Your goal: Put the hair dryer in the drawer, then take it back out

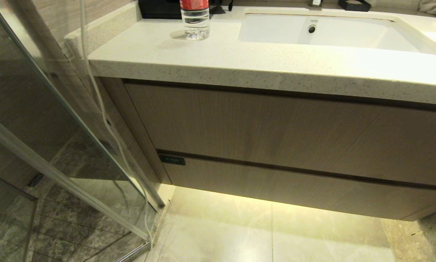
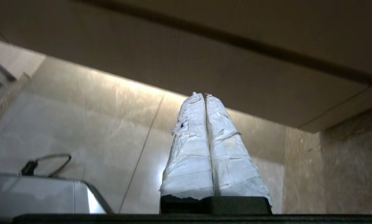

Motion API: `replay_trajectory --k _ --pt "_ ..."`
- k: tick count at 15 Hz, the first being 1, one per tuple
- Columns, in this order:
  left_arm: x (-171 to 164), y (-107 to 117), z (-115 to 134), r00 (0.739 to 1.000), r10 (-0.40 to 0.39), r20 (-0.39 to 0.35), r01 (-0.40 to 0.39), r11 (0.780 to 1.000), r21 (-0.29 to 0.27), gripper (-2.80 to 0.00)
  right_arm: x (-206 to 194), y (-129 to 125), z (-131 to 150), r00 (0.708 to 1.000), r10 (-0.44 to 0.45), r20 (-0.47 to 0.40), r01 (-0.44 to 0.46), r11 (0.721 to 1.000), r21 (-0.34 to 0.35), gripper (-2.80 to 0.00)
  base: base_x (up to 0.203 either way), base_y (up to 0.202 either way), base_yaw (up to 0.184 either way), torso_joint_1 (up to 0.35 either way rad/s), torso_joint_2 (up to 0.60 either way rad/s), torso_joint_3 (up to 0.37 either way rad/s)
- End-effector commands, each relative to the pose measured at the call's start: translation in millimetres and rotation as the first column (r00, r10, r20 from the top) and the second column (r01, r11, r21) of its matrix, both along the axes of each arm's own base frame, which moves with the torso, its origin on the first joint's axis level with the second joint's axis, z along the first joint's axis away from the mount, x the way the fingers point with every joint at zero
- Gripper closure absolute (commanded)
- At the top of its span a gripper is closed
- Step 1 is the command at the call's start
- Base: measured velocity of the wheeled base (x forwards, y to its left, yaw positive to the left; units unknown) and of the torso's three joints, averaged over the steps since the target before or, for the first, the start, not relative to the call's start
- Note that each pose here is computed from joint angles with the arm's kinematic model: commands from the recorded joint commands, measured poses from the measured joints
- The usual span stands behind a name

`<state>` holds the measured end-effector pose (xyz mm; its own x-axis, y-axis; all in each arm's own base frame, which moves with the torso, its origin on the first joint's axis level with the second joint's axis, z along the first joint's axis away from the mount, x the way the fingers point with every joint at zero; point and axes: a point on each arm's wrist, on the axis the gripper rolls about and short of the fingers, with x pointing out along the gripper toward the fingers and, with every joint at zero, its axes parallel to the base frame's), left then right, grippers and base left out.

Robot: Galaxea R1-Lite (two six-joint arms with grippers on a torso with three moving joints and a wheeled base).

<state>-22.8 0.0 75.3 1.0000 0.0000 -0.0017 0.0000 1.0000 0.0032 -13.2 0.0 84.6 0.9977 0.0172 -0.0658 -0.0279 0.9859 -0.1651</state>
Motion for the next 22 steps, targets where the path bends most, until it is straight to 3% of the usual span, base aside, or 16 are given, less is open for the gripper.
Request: replay_trajectory --k 1,3,4,6,12,22 --pt "0.0 0.0 0.0 1.0 0.0 0.0 0.0 1.0 0.0 0.0 -9.8 -0.1 -2.5 0.992 -0.005 0.129 -0.002 0.999 0.054 0.0 0.0 0.0 0.0 0.0 0.0 0.0" --pt "0.0 0.0 0.0 1.0 0.0 0.0 0.0 1.0 0.0 0.0 -9.6 -0.2 -9.8 0.998 -0.023 0.054 0.014 0.986 0.169 0.0 0.0 0.0 0.0 0.0 0.0 0.0" --pt "0.0 0.0 0.0 1.0 0.0 0.0 0.0 1.0 0.0 0.0 -9.8 -0.3 -10.7 0.999 -0.029 0.038 0.021 0.982 0.186 0.0 0.0 0.0 0.0 0.0 0.0 0.0" --pt "0.0 0.0 0.0 1.0 0.0 0.0 0.0 1.0 0.0 0.0 -9.4 -0.2 -10.1 0.998 -0.021 0.054 0.014 0.99 0.138 0.0 0.0 0.0 0.0 0.0 0.0 0.0" --pt "0.0 0.0 0.0 1.0 0.0 0.0 0.0 1.0 0.0 0.0 -9.4 -0.3 -10.0 0.998 -0.033 0.053 0.022 0.98 0.197 0.0 0.0 0.0 0.0 0.0 0.0 0.0" --pt "0.0 0.0 0.0 1.0 0.0 0.0 0.0 1.0 0.0 0.0 -9.3 -0.3 -9.9 0.998 -0.033 0.052 0.022 0.979 0.204 0.0 0.0 0.0 0.0 0.0 0.0 0.0"
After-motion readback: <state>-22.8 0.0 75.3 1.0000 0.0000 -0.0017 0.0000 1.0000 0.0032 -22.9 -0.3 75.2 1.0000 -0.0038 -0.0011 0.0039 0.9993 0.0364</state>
